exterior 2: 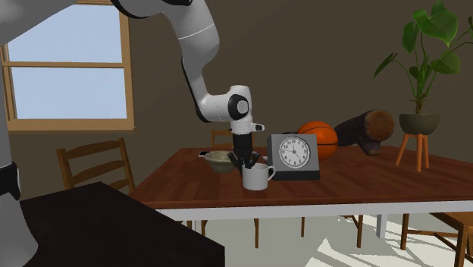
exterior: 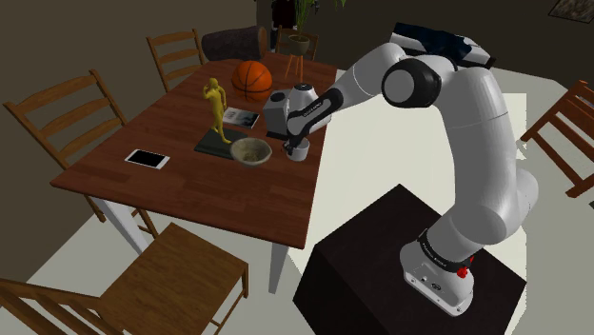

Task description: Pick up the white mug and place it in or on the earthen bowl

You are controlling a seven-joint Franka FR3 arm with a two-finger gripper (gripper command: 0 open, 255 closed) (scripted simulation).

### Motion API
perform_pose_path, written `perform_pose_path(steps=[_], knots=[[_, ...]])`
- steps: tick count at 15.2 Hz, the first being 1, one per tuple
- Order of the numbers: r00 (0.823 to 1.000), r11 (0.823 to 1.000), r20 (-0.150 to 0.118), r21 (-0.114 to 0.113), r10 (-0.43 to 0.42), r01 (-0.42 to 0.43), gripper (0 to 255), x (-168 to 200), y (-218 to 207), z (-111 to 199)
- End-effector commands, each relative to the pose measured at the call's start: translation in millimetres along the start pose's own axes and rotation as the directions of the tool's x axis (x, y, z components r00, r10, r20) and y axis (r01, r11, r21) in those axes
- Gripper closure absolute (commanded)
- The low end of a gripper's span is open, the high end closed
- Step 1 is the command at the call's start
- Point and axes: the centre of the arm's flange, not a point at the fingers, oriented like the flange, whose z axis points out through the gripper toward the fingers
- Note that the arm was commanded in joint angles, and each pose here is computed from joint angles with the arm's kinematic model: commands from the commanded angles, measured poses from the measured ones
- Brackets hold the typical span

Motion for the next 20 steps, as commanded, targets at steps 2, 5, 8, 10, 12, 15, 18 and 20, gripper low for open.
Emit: perform_pose_path(steps=[2, 5, 8, 10, 12, 15, 18, 20], knots=[[1.000, 1.000, 0.000, 0.000, 0.000, 0.000, 255, 0.0, 0.0, 0.0], [1.000, 1.000, 0.000, 0.000, 0.000, 0.000, 255, 0.1, 0.0, 0.0], [1.000, 1.000, 0.000, 0.000, 0.000, 0.000, 255, 0.2, 0.2, -5.3], [1.000, 1.000, 0.000, 0.000, 0.000, 0.000, 255, 0.7, 0.7, -15.8], [1.000, 1.000, 0.000, 0.000, 0.000, 0.000, 255, 1.2, 1.2, -26.4], [1.000, 1.000, 0.000, 0.000, 0.000, 0.000, 255, 1.9, 2.0, -42.2], [1.000, 1.000, 0.000, 0.000, 0.000, 0.000, 255, 2.6, 2.7, -58.0], [1.000, 1.000, 0.000, 0.000, 0.000, 0.000, 255, 3.1, 3.2, -68.5]])
